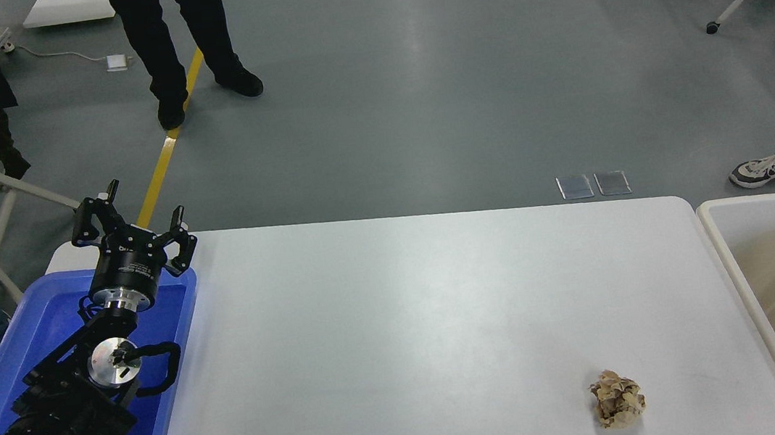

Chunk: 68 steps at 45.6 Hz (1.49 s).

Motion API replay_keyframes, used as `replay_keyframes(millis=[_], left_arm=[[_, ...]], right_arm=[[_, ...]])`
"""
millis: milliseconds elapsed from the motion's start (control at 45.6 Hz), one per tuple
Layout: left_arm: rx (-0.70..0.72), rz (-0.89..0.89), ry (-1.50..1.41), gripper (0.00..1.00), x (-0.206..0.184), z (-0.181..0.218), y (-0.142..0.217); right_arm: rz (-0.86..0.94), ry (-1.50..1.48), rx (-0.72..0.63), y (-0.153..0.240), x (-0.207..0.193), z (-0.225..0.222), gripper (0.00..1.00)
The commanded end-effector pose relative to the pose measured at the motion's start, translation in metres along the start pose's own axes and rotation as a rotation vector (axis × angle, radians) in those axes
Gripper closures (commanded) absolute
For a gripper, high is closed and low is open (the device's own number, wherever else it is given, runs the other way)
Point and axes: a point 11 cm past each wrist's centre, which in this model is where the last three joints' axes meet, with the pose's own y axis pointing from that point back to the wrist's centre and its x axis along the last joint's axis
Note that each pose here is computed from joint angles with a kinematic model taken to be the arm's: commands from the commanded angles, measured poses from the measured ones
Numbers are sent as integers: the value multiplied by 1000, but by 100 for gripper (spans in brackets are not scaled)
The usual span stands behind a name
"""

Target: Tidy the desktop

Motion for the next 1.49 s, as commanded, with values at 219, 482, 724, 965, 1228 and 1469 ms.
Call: replay_keyframes(millis=[219,482,724,965,1228,1469], left_arm=[[0,0,0,0,0,0,0],[0,0,0,0,0,0,0],[0,0,0,0,0,0,0],[1,0,-1,0,0,0,0],[1,0,-1,0,0,0,0],[0,-1,0,0,-1,0,0]], right_arm=[[7,-602,310,27,78,-146,0],[-173,-748,623,89,107,-252,0],[-347,-974,872,150,126,-314,0],[-371,-1078,1104,172,130,-330,0],[-475,-1102,990,137,28,-298,0],[-562,-1093,802,111,-62,-253,0]])
